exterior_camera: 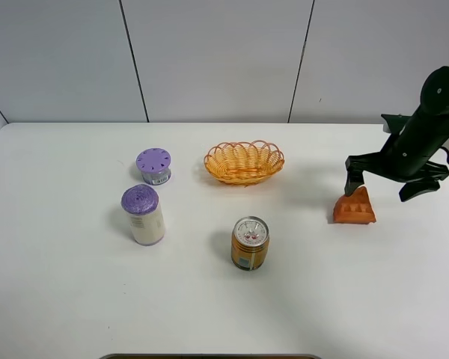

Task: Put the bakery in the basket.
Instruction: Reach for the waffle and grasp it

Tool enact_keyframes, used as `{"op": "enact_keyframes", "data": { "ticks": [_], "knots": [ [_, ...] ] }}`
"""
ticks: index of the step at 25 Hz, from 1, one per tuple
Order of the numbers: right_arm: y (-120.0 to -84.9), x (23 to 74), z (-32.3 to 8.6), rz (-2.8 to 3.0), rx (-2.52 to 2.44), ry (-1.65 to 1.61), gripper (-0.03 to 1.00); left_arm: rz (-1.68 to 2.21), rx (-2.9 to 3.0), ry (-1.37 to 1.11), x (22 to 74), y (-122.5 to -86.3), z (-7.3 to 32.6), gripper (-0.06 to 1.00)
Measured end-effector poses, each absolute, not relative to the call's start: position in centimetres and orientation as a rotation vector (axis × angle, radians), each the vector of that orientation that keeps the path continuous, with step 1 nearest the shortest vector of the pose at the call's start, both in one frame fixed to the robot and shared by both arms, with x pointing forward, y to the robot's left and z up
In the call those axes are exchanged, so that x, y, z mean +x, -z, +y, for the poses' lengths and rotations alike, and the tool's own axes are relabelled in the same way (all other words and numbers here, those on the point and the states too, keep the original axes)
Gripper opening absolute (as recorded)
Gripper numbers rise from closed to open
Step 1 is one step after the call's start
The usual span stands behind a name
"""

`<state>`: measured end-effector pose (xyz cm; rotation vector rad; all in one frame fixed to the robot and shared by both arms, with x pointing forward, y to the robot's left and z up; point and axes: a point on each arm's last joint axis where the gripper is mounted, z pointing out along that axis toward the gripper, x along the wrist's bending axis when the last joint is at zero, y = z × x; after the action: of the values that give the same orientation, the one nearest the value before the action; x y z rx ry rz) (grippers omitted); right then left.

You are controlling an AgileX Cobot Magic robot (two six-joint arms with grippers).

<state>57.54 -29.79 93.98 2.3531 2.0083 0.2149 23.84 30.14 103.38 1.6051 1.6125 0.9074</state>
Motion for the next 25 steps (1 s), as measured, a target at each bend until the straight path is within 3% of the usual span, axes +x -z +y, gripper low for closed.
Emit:
{"op": "enact_keyframes", "data": {
  "ticks": [25],
  "knots": [
    [-87.7, 60.9, -28.9, 2.1, 2.432, -0.108, 0.99, 1.613, 1.605, -0.907, 23.8, -103.4, 30.1, 0.99]
  ]
}}
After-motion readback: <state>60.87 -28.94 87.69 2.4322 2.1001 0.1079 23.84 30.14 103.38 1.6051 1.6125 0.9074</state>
